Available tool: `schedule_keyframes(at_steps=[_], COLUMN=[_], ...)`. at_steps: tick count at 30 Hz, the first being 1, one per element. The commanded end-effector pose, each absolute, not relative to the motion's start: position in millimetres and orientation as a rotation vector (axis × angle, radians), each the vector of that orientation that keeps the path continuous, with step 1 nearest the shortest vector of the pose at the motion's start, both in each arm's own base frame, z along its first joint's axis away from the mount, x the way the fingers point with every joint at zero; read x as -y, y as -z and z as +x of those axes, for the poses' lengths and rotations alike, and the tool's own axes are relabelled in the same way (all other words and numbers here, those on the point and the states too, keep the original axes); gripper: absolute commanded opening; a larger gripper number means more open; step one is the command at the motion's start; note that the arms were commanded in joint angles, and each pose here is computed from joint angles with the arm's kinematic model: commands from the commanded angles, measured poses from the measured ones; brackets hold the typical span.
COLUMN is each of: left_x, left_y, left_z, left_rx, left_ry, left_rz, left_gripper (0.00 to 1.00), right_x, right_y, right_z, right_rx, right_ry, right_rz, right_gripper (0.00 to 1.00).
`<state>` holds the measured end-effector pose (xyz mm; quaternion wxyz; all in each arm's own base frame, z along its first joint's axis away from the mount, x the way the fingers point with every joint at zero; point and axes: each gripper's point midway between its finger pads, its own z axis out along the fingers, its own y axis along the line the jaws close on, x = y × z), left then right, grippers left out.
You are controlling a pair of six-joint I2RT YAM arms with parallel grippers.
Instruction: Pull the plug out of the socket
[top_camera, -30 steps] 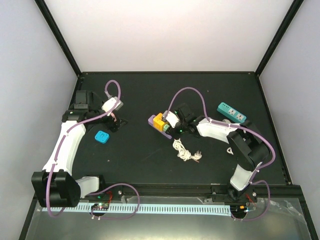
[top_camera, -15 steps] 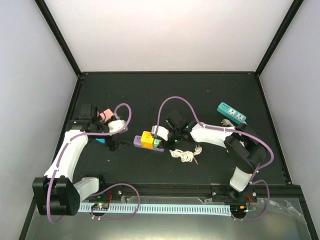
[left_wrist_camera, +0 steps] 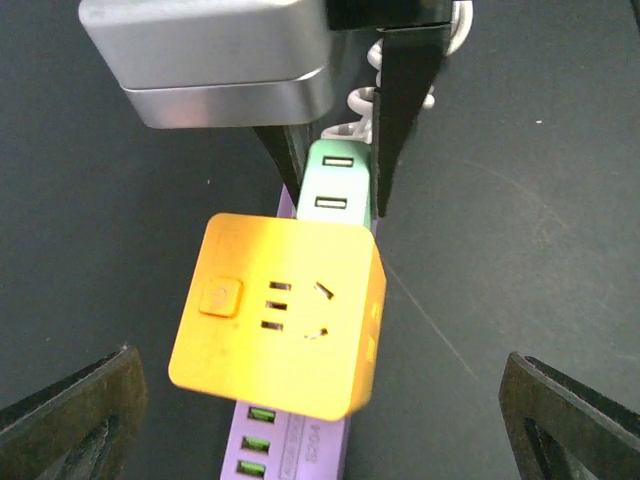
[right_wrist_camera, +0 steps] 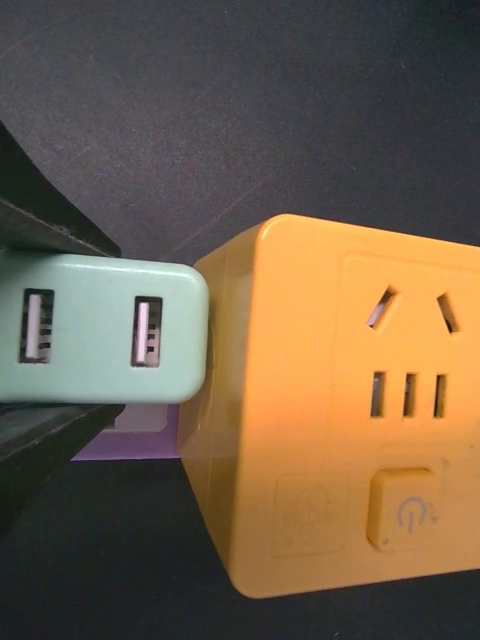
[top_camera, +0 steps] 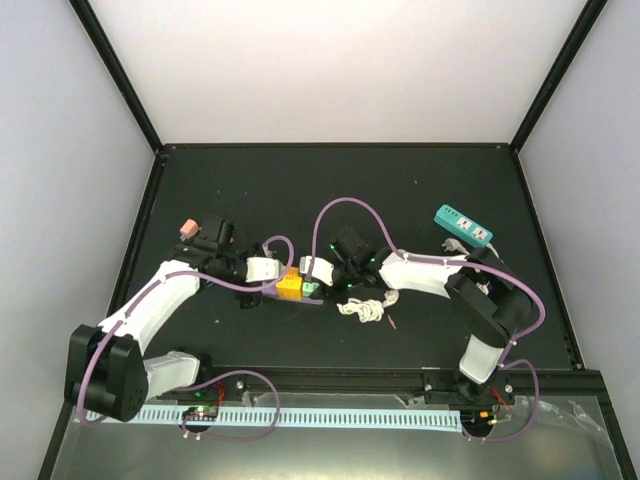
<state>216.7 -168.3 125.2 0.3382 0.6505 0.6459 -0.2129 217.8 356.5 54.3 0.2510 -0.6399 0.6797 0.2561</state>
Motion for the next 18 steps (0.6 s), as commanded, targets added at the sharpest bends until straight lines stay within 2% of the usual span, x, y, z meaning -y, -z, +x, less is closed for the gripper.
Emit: schedule_keyframes(at_steps=[1,10,15,18], left_x=[183,194,197,198], left_y=[-134,-110,-106,-104], left_z=[243,255,249,247], left_rx=[-1.639,-1.729,-1.719,-1.722], left_ry=[0.526,0.564,0.596,0.605], left_rz=[1.663,1.716,1.751,1.753], left_gripper=[0.99,0.98,0.85,0.81], right_x=[-340,-341,-341,-341], right_y=[-18,-11,-8,-7], right_z=[203,203,203,204], right_rx=[-1.908,-1.940,-1.958,-1.968], right_ry=[-0.645,-0.651,-0.651,-0.650], right_rz=[-1.829,-1.834,-1.825,-1.825], right_gripper=[0.11,0.10,0.06,0.04])
